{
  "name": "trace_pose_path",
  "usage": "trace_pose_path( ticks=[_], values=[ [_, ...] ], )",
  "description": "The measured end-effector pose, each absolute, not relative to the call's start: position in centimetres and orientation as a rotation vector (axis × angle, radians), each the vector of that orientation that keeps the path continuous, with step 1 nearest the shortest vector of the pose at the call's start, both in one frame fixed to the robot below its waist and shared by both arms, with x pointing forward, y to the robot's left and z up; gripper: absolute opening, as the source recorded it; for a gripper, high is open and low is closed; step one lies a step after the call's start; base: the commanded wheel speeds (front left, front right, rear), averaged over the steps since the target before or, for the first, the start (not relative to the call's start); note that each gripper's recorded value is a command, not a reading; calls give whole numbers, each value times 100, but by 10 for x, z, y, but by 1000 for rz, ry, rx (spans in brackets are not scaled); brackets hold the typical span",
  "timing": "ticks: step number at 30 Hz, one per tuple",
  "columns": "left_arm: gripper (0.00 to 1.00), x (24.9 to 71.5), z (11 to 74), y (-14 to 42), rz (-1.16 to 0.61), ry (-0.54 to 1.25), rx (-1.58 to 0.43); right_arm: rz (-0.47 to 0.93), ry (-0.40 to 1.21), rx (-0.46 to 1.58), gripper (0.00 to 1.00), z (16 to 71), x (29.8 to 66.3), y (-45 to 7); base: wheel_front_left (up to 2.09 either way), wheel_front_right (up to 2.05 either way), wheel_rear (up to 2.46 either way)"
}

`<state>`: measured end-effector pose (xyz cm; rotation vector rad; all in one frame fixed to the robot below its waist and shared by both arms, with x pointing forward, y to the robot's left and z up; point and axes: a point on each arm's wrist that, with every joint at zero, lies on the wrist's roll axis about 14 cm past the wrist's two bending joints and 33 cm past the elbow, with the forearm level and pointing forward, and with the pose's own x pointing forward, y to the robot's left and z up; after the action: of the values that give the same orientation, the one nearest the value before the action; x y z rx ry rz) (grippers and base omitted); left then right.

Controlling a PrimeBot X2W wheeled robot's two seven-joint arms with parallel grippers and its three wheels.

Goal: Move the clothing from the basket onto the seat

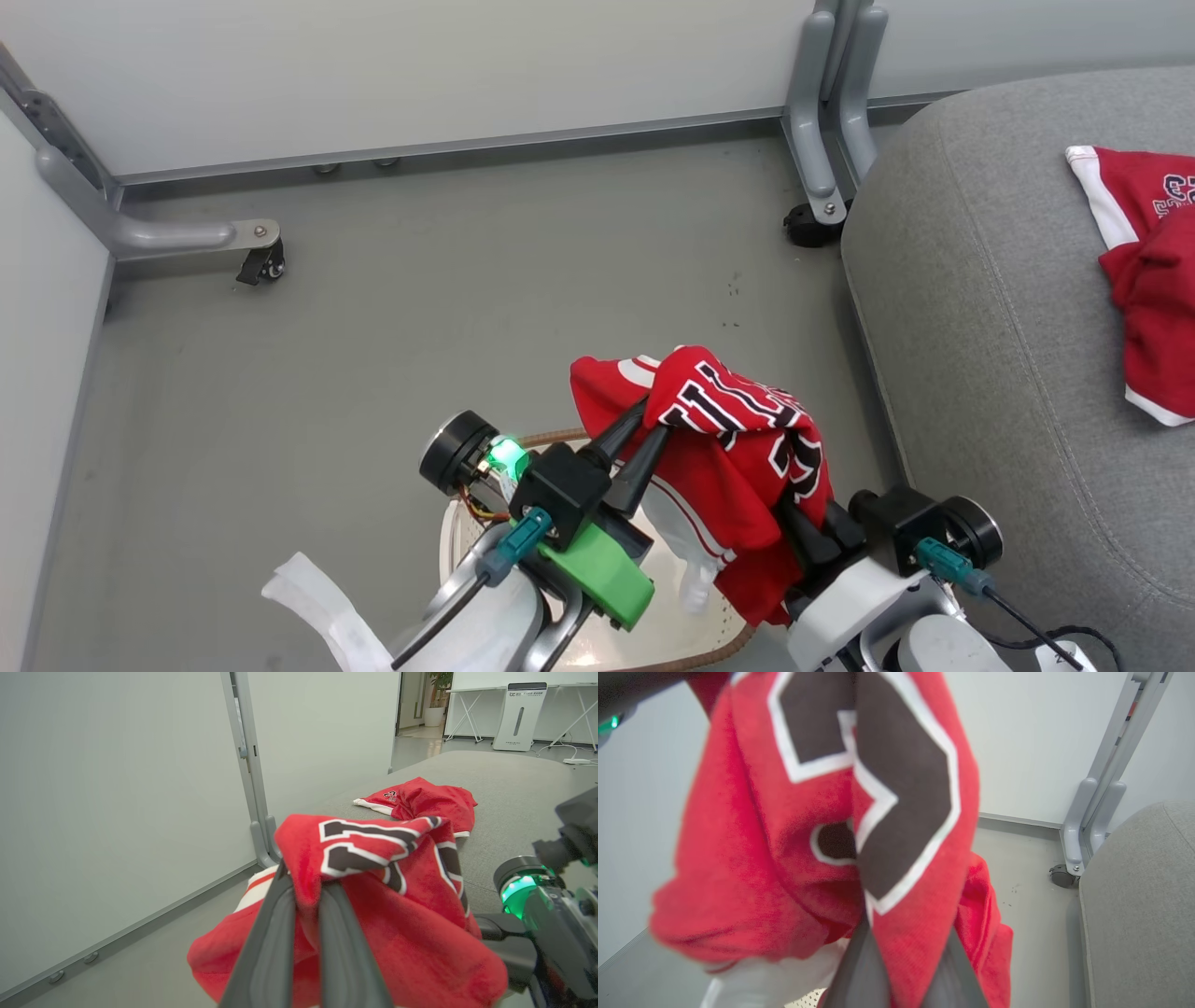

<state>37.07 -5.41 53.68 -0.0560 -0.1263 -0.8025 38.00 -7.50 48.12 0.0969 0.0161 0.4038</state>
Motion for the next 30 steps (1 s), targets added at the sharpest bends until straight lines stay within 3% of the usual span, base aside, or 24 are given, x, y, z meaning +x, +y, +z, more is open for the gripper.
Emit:
trace_pose_path(
  ticks=[1,30],
  values=[
    [100,370,536,-55,-808,-122,-59,395,13,103,0,482,381,-77,0,0,0],
    [100,366,526,-60,-845,-87,-47,327,3,119,0,485,385,-97,0,0,0]
  ],
)
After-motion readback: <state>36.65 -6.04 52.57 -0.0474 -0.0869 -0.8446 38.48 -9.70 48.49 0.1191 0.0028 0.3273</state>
